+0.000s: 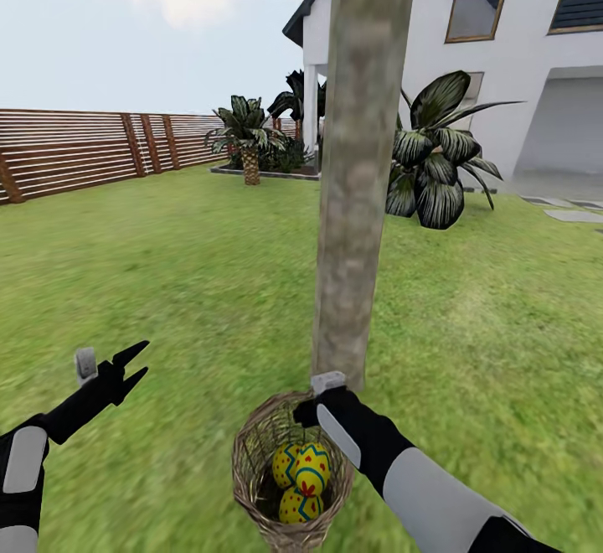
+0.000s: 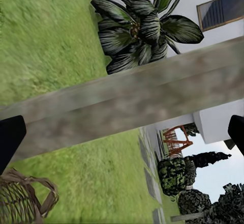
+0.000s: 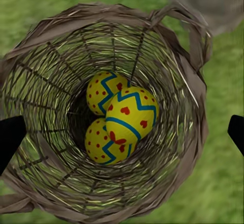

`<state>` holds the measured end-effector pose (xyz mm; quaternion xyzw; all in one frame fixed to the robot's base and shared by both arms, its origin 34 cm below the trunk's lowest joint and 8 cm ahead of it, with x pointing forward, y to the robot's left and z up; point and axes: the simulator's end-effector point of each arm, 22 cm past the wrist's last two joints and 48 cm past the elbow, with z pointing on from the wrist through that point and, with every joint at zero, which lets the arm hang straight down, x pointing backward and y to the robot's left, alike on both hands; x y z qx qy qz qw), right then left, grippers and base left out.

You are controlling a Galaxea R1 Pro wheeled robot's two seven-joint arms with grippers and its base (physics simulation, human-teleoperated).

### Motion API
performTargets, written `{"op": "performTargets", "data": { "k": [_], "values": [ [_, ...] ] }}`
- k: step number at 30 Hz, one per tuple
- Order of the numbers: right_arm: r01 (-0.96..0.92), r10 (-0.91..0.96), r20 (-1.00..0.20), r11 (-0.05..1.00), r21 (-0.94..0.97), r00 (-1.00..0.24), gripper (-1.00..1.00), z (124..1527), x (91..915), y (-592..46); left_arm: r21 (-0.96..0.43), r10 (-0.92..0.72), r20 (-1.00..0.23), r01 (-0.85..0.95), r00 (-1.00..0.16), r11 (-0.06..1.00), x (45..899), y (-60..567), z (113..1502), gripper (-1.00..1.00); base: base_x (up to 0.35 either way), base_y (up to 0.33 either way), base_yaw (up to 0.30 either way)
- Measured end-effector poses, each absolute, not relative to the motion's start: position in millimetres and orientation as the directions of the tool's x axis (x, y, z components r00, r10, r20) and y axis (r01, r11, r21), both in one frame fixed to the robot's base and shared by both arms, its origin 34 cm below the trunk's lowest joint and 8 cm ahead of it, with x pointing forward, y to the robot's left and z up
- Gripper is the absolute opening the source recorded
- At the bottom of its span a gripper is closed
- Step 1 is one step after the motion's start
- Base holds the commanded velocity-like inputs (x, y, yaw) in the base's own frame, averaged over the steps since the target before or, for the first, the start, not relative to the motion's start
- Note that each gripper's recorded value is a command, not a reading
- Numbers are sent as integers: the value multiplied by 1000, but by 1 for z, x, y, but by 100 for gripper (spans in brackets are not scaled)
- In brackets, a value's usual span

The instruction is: Take the three Easter eggs out of the wicker basket on the lawn in the garden, then place them on the lawn next to a single tree (choose any tree) so that all three eggs are next to the same tree and none are left in the basket.

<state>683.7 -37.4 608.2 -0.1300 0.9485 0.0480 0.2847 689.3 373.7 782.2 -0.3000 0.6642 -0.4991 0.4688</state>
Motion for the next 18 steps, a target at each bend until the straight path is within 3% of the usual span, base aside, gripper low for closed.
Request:
{"op": "performTargets", "data": {
  "k": [18],
  "values": [
    [-273,-216,-560,962,19,-800,100,573,679,-37,-944,-867,-324,70,-380,322,683,374,746,100,0,0,0]
  ]
}}
